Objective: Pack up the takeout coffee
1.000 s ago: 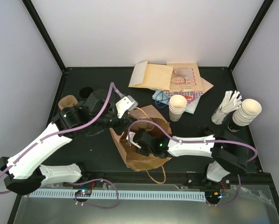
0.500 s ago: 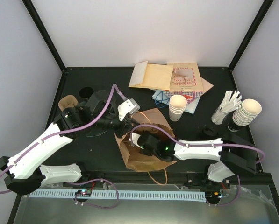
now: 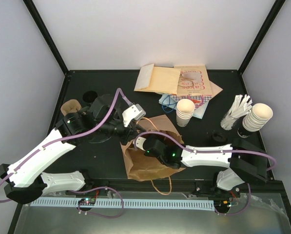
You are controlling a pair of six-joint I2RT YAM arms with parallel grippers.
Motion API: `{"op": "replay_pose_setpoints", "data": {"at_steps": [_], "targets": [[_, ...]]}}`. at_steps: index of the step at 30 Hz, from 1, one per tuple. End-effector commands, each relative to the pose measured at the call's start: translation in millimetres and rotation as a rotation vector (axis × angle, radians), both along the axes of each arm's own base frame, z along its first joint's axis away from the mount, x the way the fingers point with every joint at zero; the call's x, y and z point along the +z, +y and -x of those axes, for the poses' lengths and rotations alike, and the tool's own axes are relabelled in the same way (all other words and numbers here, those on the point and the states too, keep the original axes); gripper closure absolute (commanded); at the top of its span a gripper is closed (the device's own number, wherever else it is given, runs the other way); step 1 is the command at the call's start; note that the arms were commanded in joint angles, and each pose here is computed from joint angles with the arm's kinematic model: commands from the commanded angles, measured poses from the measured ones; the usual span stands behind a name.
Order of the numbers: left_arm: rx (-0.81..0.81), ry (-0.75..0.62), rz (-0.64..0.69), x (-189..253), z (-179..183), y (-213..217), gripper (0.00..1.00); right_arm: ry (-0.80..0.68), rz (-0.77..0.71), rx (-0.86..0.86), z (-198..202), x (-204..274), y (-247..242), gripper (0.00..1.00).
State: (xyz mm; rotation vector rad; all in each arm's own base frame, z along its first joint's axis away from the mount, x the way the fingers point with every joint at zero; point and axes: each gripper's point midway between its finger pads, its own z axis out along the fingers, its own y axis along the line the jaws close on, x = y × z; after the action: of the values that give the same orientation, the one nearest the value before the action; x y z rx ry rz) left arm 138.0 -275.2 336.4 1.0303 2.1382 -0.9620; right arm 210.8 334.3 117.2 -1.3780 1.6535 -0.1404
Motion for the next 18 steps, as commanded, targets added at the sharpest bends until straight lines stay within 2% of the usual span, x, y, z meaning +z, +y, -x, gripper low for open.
{"op": "replay_pose_setpoints", "data": {"at_steps": [1, 7, 15, 18], "targets": [[-0.052, 0.005, 0.062, 13, 14, -2, 0.98, -0.066, 0.028, -0.045, -21, 9, 9, 0.99], [-0.052, -0.004, 0.066, 12, 16, 2, 0.99, 0.010, 0.095, -0.021, -18, -16, 12, 0.99], [-0.047, -0.007, 0.057, 8, 17, 5, 0.99, 0.243, 0.116, 0.008, 19, -46, -6, 0.99], [-0.052, -0.006, 0.056, 7, 17, 5, 0.98, 0.289, 0.107, 0.005, 27, -58, -13, 0.99]]}}
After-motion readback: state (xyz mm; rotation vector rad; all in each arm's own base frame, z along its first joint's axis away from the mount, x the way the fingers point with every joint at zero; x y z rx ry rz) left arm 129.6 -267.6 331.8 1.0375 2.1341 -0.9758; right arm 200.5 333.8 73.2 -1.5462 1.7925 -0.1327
